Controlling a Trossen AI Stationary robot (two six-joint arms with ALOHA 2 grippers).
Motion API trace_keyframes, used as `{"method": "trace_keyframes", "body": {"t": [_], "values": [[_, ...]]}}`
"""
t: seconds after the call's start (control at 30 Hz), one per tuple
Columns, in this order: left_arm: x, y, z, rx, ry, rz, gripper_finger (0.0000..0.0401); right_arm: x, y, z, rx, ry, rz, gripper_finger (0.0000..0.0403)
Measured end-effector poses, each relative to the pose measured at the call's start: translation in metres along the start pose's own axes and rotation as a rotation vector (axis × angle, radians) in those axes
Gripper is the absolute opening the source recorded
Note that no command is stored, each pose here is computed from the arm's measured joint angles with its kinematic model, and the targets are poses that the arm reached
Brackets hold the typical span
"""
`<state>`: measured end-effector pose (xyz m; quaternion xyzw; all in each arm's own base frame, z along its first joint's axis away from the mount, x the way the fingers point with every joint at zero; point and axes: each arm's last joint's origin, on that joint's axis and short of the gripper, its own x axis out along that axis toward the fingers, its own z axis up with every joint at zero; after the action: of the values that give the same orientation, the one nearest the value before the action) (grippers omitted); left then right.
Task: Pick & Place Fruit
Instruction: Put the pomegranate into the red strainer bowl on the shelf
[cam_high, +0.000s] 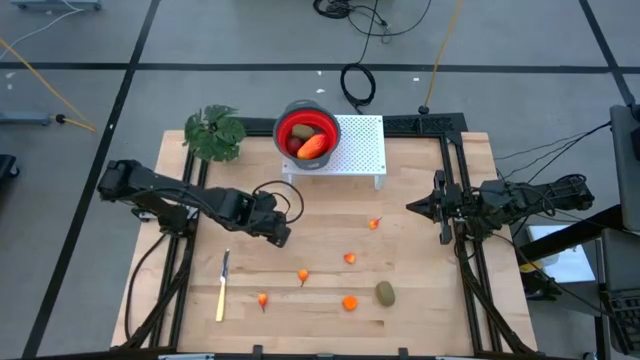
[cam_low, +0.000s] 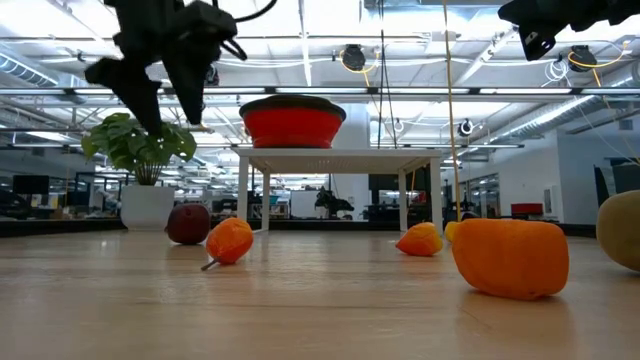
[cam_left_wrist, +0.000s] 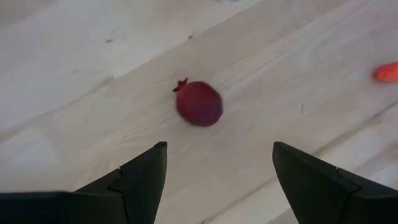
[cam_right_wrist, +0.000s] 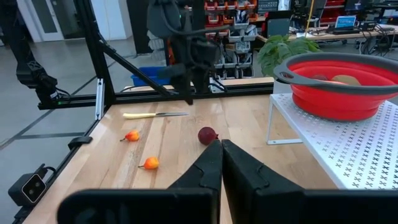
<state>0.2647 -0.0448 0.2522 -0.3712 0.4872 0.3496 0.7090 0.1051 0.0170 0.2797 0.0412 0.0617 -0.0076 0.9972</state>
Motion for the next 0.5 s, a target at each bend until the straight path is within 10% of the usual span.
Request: {"method": "trace_keyframes", "body": {"t": [0.5], "values": [[0.041,0.014,0.010,-0.283,0.019,-0.076,0.0292,0.000,0.000,0.000,0.000,0.001,0.000,0.0004]]}}
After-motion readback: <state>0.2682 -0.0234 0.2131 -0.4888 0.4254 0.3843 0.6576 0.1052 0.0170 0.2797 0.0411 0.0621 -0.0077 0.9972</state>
